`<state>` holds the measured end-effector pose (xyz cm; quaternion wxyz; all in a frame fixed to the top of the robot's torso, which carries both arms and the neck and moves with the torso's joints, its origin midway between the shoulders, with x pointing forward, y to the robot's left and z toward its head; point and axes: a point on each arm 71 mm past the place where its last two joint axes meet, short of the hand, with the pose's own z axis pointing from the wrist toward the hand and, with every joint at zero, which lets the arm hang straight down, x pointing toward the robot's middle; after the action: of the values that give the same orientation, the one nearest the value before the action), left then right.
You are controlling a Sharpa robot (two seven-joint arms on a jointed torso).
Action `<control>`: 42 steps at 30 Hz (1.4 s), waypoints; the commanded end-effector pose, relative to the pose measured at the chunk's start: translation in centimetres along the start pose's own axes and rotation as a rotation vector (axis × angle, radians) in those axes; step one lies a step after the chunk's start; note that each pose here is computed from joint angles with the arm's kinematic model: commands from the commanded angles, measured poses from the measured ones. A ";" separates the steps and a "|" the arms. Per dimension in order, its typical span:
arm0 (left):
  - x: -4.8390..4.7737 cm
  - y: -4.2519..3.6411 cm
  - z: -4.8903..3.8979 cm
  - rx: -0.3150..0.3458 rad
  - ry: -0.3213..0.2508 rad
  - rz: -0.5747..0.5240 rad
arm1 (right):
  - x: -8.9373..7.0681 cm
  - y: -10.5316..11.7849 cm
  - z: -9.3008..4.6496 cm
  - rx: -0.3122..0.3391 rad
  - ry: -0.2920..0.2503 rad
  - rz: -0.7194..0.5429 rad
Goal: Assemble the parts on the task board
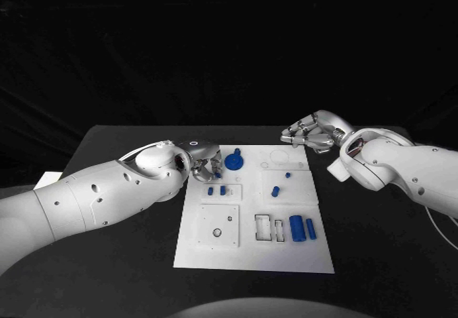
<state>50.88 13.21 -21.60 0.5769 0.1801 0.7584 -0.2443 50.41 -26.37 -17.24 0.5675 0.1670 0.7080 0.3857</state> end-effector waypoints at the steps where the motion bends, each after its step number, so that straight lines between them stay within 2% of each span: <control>1: 0.05 -0.18 0.05 0.010 0.009 -0.003 | 0.1 0.1 0.0 -0.011 0.008 -0.001; 42: 0.15 -0.54 0.17 0.031 0.023 -0.020 | 0.1 0.1 -0.1 -0.011 0.008 -0.001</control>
<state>50.79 12.89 -21.63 0.5712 0.1807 0.7596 -0.2534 50.37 -26.39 -17.23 0.5674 0.1670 0.7078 0.3862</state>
